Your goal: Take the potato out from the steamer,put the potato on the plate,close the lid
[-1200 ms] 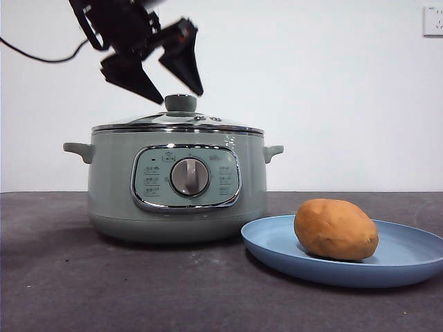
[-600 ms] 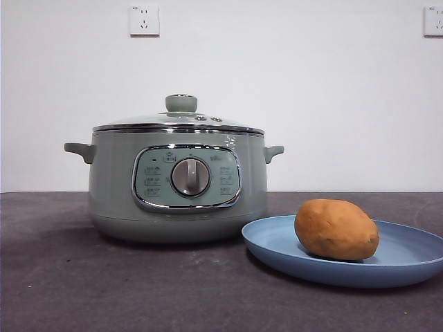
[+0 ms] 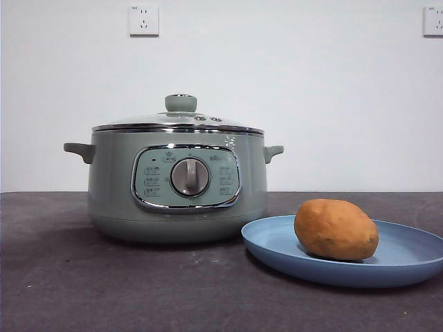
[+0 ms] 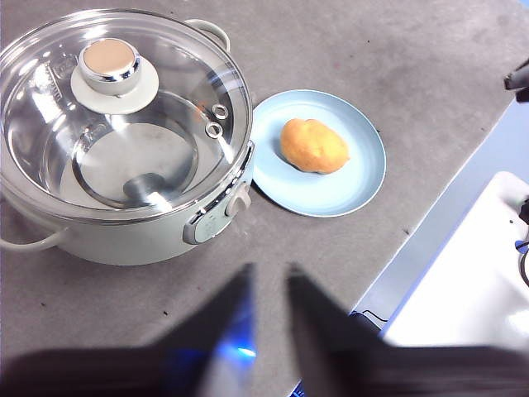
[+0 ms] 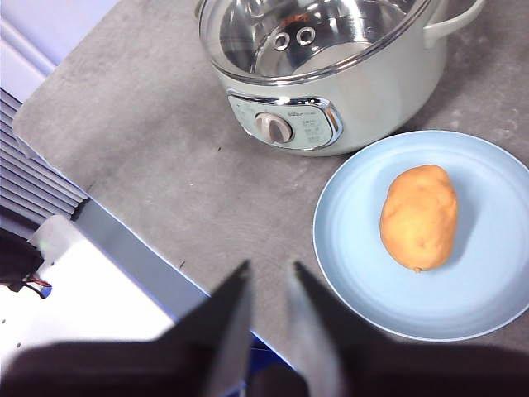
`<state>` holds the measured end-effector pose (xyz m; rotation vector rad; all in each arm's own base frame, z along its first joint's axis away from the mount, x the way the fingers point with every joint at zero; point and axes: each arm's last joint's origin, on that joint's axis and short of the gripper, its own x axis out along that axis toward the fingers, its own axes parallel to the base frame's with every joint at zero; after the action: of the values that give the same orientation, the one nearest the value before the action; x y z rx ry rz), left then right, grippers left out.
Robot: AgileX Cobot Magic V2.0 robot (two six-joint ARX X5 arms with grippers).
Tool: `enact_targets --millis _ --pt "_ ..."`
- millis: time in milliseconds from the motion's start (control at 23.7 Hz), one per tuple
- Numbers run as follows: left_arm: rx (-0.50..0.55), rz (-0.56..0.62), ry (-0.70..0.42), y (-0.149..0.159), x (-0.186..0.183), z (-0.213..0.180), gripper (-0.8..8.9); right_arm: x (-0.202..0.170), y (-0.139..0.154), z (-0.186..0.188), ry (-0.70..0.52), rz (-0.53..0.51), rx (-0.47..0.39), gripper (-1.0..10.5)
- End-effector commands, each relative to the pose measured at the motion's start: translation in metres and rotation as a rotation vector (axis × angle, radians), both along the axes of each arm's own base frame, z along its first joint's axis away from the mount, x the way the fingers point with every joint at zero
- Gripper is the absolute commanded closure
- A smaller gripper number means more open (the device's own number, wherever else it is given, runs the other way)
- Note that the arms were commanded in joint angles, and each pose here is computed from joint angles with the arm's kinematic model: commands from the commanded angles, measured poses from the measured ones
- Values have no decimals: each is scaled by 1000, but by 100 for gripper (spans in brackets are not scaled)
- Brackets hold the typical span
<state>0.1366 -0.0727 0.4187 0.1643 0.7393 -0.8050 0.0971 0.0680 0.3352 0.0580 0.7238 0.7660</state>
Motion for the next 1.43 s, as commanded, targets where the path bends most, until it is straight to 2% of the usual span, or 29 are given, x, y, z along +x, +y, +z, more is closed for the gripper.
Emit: enact_targets --millis 42,506,590,675,801,927,1012,1180,1433 --pt "-9 -5 2 0 -1 1 817 0 0 1 -1 -7 7 946" --pt "-1 -17 -10 -1 -1 1 817 0 0 1 -1 -7 7 946" --pt "27 -31 -123 2 0 6 817 0 0 1 -1 -7 7 946" --pt "6 -16 -335 12 -2 21 817 0 0 1 -1 -6 7 946" --pt "-54 121 -642 34 -14 31 817 0 0 1 -1 -7 7 946" --pt "-65 295 -860 52 -24 4 817 0 0 1 -1 -6 7 946" --pt "-29 409 -919 60 -26 -25 817 0 0 1 -1 -6 7 946" --pt "-33 485 -928 65 -31 -76 817 0 0 1 -1 -7 7 946" --pt "-76 554 -873 68 -34 -148 817 0 0 1 -1 -6 7 946"
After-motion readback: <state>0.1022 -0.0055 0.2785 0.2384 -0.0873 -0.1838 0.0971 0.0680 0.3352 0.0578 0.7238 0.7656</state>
